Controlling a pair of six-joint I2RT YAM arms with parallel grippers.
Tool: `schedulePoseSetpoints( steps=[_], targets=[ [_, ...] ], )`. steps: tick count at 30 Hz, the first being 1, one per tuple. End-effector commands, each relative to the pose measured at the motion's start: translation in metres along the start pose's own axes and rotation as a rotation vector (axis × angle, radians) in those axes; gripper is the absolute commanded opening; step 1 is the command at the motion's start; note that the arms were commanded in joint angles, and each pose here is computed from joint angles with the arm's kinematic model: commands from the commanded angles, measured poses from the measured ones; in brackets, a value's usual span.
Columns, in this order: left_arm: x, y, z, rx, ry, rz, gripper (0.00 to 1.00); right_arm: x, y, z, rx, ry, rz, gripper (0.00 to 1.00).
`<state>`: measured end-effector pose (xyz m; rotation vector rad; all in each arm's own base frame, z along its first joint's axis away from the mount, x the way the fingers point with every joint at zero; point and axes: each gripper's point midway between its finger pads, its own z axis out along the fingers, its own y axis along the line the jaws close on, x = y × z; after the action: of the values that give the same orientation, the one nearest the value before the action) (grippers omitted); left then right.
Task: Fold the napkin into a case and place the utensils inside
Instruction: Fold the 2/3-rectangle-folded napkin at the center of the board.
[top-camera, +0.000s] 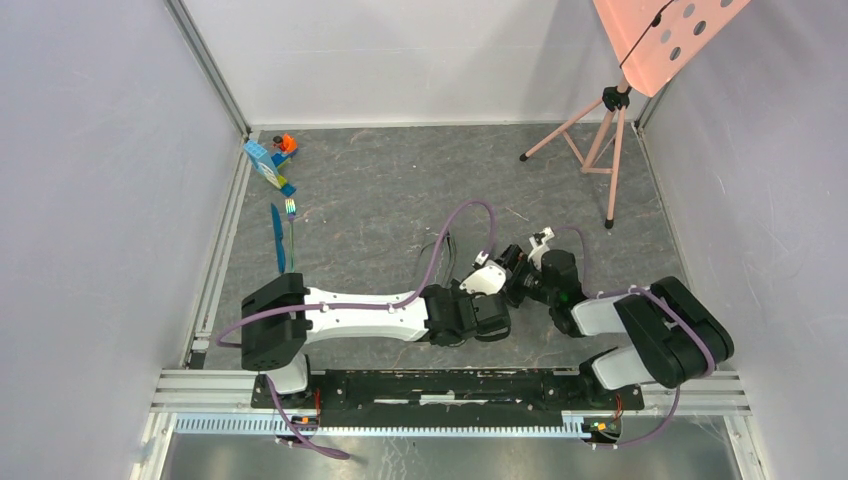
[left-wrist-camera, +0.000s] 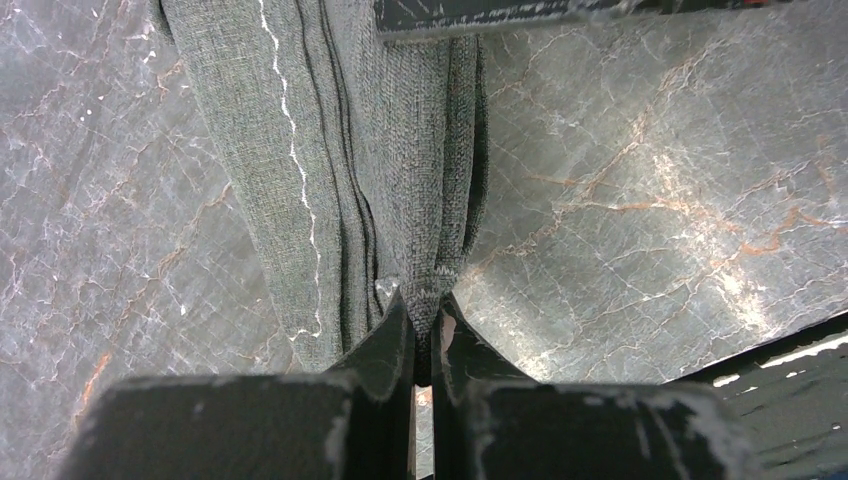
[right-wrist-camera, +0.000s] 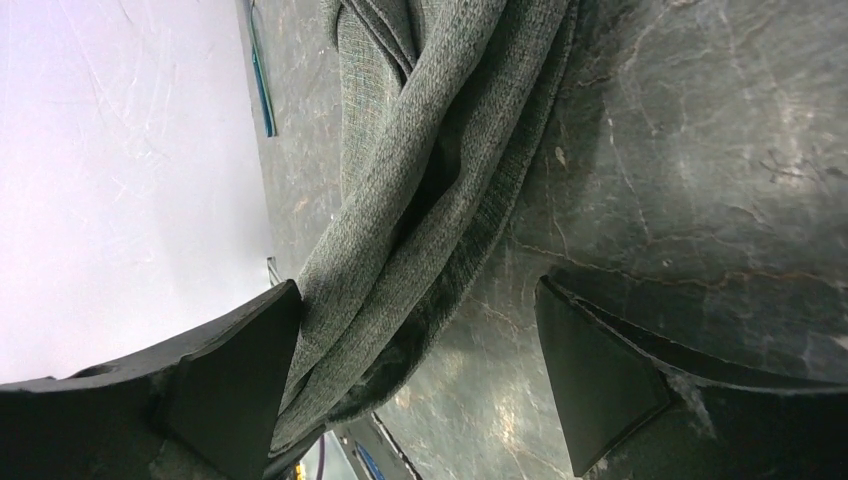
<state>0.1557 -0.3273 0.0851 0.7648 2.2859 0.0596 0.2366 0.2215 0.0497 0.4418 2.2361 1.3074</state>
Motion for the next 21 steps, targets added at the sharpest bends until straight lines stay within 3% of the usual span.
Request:
schedulePoseSetpoints(
  steps=[1, 9, 15, 18, 20, 21],
  targets=[
    [-0.02, 0.004, -0.012, 0.033, -0.062, -0.029, 0.02, -0.014, 0.014, 0.012, -0.042, -0.053, -0.017, 0.91],
    [-0.018, 0.002, -0.011, 0.043, -0.055, -0.031, 0.02, -0.019, 0.018, 0.026, -0.059, -0.071, 0.004, 0.76],
    [-0.017, 0.003, -0.011, 0.051, -0.053, -0.038, 0.02, -0.027, 0.016, 0.033, -0.046, -0.096, -0.013, 0.58],
    [-0.015, -0.002, -0.01, 0.079, -0.042, -0.044, 0.02, -0.03, 0.015, 0.035, -0.035, -0.105, -0.043, 0.38],
    [-0.015, -0.01, -0.012, 0.121, -0.021, -0.056, 0.12, -0.032, 0.017, 0.037, -0.037, -0.101, -0.091, 0.12],
    [-0.015, -0.014, -0.013, 0.144, -0.012, -0.065, 0.19, -0.032, 0.017, 0.038, -0.035, -0.091, -0.127, 0.05]
  ],
)
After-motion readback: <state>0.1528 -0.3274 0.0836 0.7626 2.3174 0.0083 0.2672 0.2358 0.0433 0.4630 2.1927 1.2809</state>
